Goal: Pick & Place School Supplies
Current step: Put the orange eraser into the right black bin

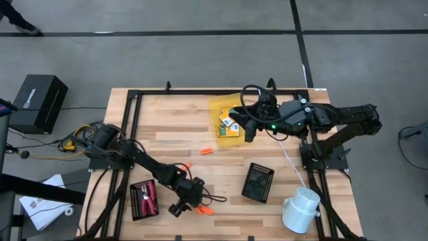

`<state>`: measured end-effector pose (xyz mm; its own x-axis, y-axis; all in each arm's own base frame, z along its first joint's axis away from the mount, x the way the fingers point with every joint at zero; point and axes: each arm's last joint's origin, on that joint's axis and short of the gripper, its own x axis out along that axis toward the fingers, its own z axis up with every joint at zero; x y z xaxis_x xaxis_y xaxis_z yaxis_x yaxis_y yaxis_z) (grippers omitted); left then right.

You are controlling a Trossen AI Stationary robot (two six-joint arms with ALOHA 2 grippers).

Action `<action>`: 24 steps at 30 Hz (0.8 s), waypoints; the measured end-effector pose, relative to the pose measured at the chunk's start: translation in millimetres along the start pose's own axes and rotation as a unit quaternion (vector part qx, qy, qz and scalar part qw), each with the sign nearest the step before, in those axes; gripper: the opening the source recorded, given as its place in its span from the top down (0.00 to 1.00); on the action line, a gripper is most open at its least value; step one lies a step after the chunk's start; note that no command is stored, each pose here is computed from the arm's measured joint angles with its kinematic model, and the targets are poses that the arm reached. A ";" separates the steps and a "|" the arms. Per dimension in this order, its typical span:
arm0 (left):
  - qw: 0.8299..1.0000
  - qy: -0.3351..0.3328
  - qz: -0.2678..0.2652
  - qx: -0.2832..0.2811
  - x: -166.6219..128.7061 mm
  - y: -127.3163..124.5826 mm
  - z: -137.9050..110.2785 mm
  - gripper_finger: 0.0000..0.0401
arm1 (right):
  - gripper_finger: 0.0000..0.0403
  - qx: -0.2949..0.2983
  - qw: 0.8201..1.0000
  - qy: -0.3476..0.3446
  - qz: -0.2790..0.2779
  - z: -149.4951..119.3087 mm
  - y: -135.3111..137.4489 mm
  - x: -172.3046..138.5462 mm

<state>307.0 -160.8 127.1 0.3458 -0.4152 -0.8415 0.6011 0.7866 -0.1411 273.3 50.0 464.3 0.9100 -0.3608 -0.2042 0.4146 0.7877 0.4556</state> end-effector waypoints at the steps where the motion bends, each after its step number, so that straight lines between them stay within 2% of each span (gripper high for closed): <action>1: 1.000 0.000 0.000 0.000 1.1 0.2 -0.1 0.53 | 0.58 0.000 1.000 0.001 0.001 -0.4 0.6 -0.4; 12: 1.000 -0.012 -0.009 -0.006 1.7 0.0 1.9 0.55 | 0.58 -0.002 1.000 0.001 0.002 -0.7 0.9 -0.7; 24: 1.000 -0.016 -0.018 -0.004 1.8 -1.4 2.7 0.81 | 0.58 -0.003 1.000 0.002 0.001 -0.9 0.7 -0.7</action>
<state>308.8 -163.9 127.2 0.3474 -0.4578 -0.8184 0.6075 0.7747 -0.1754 273.0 51.3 464.0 0.9110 -0.3567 -0.2069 0.4124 0.7918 0.4506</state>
